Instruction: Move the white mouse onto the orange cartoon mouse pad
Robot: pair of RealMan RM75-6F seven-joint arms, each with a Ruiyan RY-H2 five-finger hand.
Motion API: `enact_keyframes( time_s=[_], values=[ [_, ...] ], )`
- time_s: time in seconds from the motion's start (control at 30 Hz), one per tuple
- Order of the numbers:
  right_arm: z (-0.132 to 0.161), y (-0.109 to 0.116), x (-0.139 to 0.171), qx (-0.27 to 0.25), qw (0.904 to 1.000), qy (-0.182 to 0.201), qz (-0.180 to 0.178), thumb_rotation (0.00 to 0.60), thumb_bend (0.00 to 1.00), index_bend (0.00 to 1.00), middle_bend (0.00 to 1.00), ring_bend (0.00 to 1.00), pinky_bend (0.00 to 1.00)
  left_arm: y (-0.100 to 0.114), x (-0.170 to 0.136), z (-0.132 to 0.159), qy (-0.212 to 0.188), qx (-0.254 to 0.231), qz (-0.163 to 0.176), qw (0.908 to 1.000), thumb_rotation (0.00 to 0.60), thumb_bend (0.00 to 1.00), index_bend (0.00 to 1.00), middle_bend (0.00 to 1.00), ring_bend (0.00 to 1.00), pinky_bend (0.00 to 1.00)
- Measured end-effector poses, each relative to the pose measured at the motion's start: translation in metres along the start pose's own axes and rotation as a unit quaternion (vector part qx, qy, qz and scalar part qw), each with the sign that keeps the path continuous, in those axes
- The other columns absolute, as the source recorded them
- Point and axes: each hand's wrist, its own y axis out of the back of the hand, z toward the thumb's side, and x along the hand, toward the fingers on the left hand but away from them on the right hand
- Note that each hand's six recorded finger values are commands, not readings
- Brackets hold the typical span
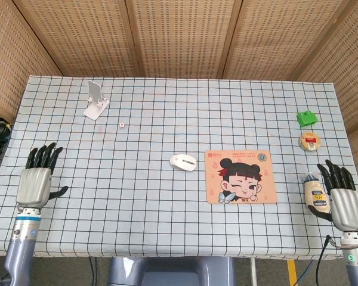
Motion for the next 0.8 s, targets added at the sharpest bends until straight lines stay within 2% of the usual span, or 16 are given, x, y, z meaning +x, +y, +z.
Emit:
enact_keyframes(
  time_s=[0.17,0.3,0.4,0.53,0.67,0.8],
  values=[
    [0.004,-0.004,-0.003,0.003,1.0,0.002,0.001,0.6,0.08,0.0,0.0,0.0,0.0,0.006,-0.021,-0.027,0.017,0.007,0.023,0.9996,0.6,0.13,0.09,0.0,0.0,0.0],
    [0.014,-0.008,-0.009,0.003,1.0,0.008,0.004,0.6,0.08,0.0,0.0,0.0,0.0,0.014,-0.021,-0.036,0.025,-0.009,0.034,0.9991,0.6,0.13,0.09,0.0,0.0,0.0],
    [0.033,-0.01,-0.018,-0.001,0.9997,0.024,0.009,0.6,0.08,0.01,0.0,0.0,0.0,0.014,-0.019,-0.039,0.027,-0.016,0.031,0.999,0.6,0.13,0.09,0.0,0.0,0.0],
    [0.075,-0.009,-0.036,-0.008,0.9983,0.056,0.014,0.6,0.08,0.03,0.0,0.0,0.0,0.015,-0.016,-0.044,0.03,-0.025,0.027,0.9988,0.6,0.13,0.09,0.0,0.0,0.0],
    [0.13,-0.007,-0.06,-0.005,0.9958,0.091,0.014,0.6,0.09,0.04,0.0,0.0,0.0,0.016,-0.015,-0.048,0.035,-0.034,0.025,0.9985,0.6,0.13,0.09,0.0,0.0,0.0],
    [0.185,-0.014,-0.082,-0.008,0.9936,0.11,0.023,0.6,0.09,0.04,0.0,0.0,0.0,0.016,-0.014,-0.052,0.039,-0.039,0.022,0.9982,0.6,0.13,0.09,0.0,0.0,0.0]
  ],
)
